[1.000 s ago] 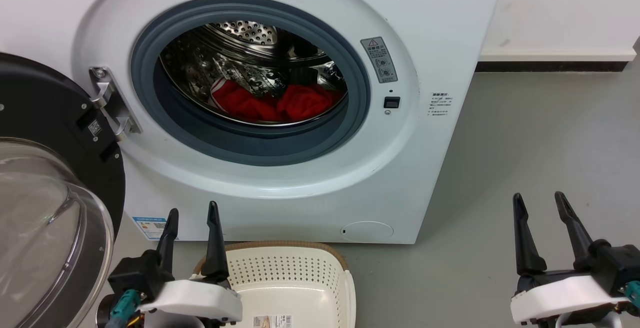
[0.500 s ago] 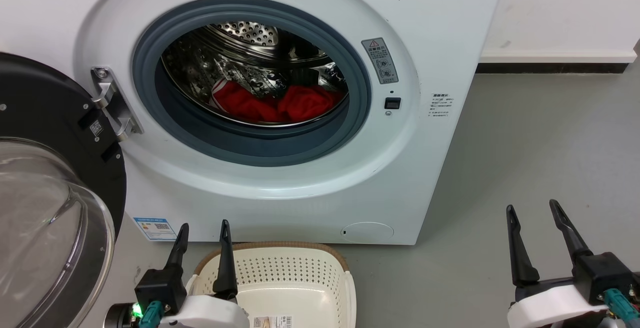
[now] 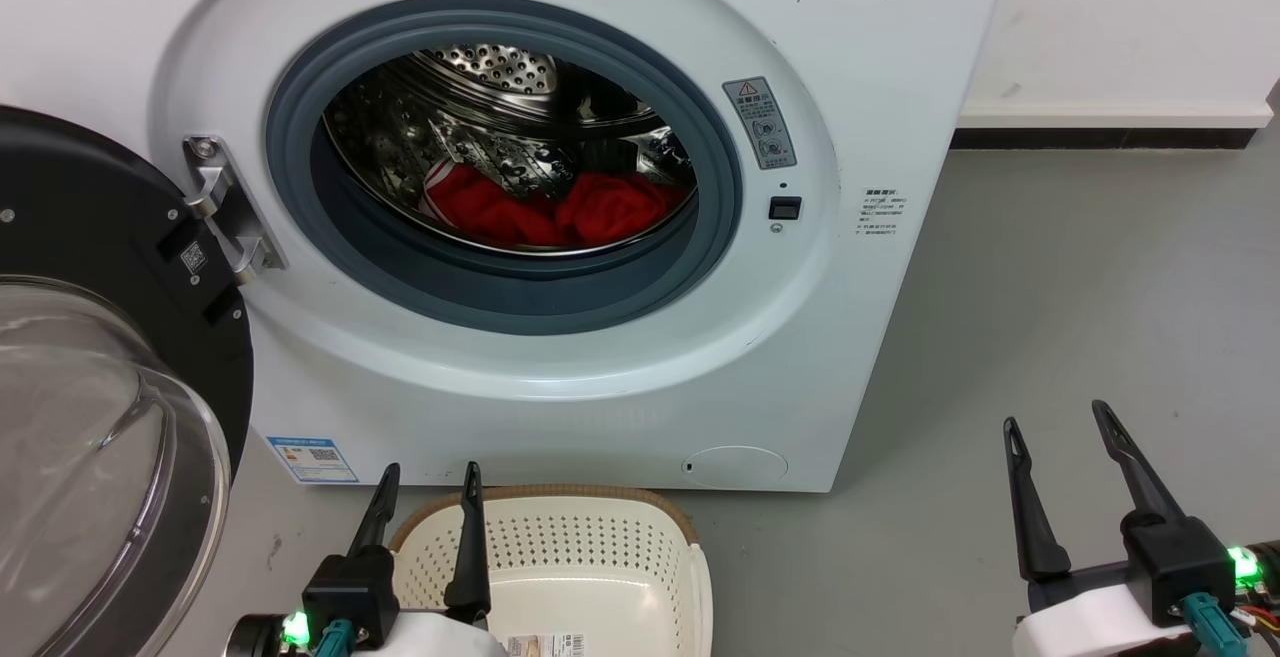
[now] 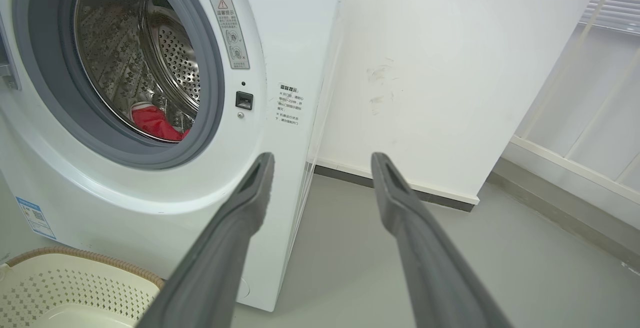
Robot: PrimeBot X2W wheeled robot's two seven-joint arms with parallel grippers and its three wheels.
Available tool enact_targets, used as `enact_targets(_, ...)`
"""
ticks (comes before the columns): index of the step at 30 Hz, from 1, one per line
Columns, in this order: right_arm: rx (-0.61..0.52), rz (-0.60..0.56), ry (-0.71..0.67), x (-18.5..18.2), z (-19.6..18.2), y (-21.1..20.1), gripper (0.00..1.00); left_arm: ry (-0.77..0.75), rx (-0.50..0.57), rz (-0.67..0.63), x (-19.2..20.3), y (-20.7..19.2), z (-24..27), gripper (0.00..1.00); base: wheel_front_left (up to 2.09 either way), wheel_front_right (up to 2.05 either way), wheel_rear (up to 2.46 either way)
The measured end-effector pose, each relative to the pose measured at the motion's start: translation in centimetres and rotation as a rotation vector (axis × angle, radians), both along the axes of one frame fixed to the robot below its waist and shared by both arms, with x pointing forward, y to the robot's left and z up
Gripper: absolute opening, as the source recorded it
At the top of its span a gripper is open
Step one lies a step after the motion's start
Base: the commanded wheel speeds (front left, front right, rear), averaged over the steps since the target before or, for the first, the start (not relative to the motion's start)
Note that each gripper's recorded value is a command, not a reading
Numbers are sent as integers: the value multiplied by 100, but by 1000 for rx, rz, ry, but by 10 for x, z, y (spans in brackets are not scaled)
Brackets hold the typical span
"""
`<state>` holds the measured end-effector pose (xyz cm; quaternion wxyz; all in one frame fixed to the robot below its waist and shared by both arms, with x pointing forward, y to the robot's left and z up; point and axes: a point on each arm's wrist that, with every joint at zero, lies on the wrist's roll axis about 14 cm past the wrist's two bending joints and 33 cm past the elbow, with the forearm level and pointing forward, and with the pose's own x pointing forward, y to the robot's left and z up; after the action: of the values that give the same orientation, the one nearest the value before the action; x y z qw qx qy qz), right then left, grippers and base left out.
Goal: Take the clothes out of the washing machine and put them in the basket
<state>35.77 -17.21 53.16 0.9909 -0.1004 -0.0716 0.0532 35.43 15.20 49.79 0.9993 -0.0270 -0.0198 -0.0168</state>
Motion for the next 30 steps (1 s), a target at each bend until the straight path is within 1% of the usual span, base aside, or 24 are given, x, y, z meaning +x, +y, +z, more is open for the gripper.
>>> enact_targets(10,16,0,-9,-1,0,-1,100,-53,31,-22,1,-3,12,100,0,0,0)
enact_targets(12,43,-7,-2,-1,-3,-3,100,-58,46,-28,1,-4,13,100,0,0,0)
enact_targets(14,110,-26,18,-2,-10,-9,100,-65,49,-30,1,-4,15,100,0,0,0)
enact_targets(15,122,-28,25,-2,-12,-10,100,-67,48,-28,1,-4,15,100,0,0,0)
enact_targets(21,125,-30,70,-4,-26,-9,100,-74,47,-35,1,-5,17,100,0,0,0)
enact_targets(30,123,-31,79,-5,-29,-10,100,-71,50,-41,-1,-6,16,100,0,0,0)
